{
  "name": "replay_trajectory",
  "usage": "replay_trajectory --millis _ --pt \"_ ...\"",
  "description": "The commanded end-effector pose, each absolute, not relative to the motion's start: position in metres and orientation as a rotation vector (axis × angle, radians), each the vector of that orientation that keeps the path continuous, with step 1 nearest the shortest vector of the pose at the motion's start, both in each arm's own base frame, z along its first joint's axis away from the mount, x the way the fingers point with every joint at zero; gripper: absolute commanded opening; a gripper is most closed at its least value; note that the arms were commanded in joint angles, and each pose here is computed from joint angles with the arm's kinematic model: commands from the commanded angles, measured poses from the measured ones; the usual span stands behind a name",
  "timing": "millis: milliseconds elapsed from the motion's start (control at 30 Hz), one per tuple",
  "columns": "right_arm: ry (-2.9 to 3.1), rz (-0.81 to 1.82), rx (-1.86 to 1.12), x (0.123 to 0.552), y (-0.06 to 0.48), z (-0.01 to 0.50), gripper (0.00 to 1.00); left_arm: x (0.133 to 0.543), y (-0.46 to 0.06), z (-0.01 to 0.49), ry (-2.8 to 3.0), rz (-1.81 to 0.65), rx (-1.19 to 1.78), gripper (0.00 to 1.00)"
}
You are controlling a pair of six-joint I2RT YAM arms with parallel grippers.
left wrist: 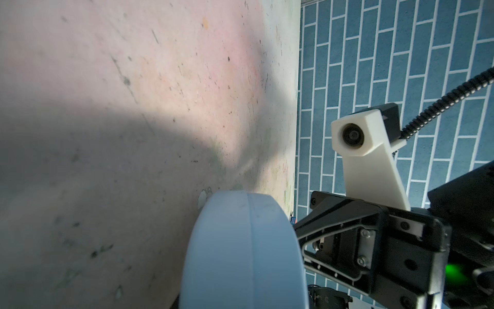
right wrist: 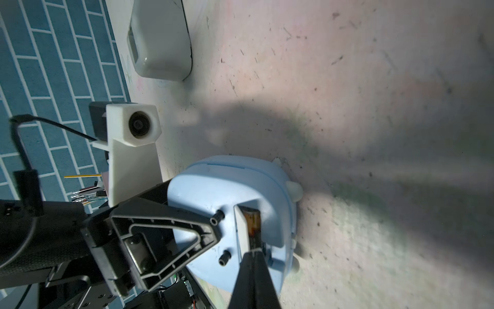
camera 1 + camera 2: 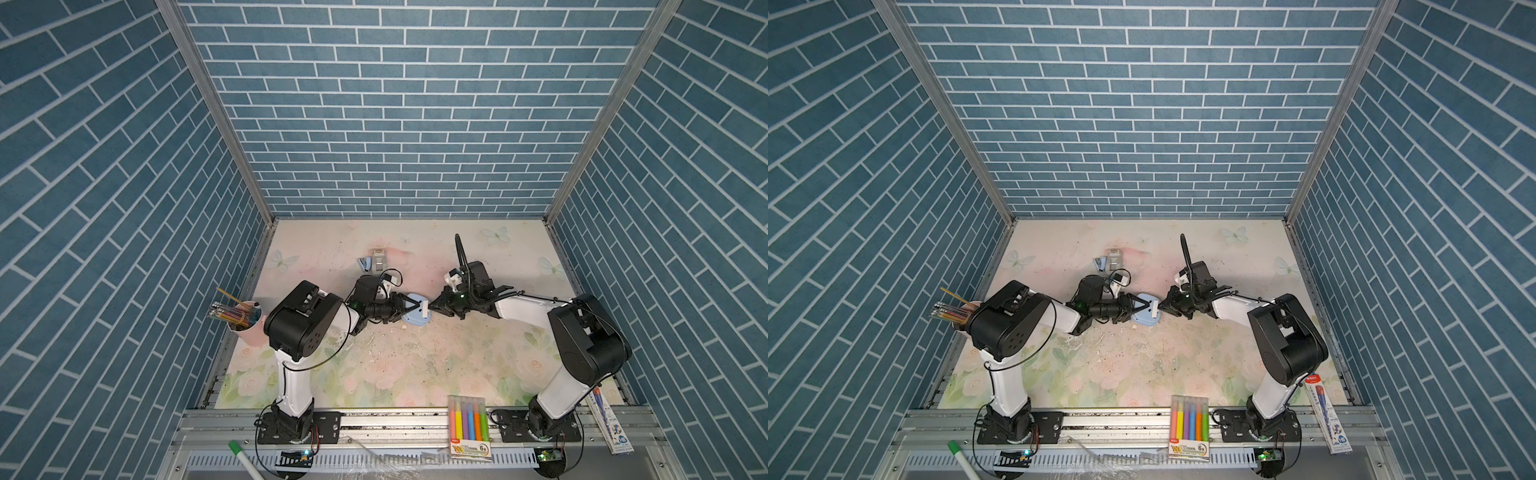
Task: Insert the battery into the alarm
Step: Install the cover on the alarm.
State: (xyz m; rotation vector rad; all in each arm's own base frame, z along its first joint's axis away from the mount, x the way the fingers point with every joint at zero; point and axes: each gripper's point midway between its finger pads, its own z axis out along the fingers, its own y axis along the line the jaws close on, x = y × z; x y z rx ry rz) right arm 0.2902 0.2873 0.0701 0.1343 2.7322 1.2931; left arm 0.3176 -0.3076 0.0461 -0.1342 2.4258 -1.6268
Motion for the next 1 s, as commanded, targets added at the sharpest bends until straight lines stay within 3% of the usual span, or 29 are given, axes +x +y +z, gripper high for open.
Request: replay_trajectory --millis 0,433,967 --pt "2.737 1.397 0.039 0.281 0.299 0.078 0.00 0.304 -0.300 0.014 2.526 -1.582 -0.209 0.02" --pt "2.749 1.350 0.186 0.289 0.294 0.052 0.00 0.304 -0.299 0.013 2.525 -1.584 -0.222 0.02" --pt "2.733 1.324 0.274 0.292 0.289 0.069 0.00 0.305 -0.296 0.013 2.517 -1.585 -0.238 0.02"
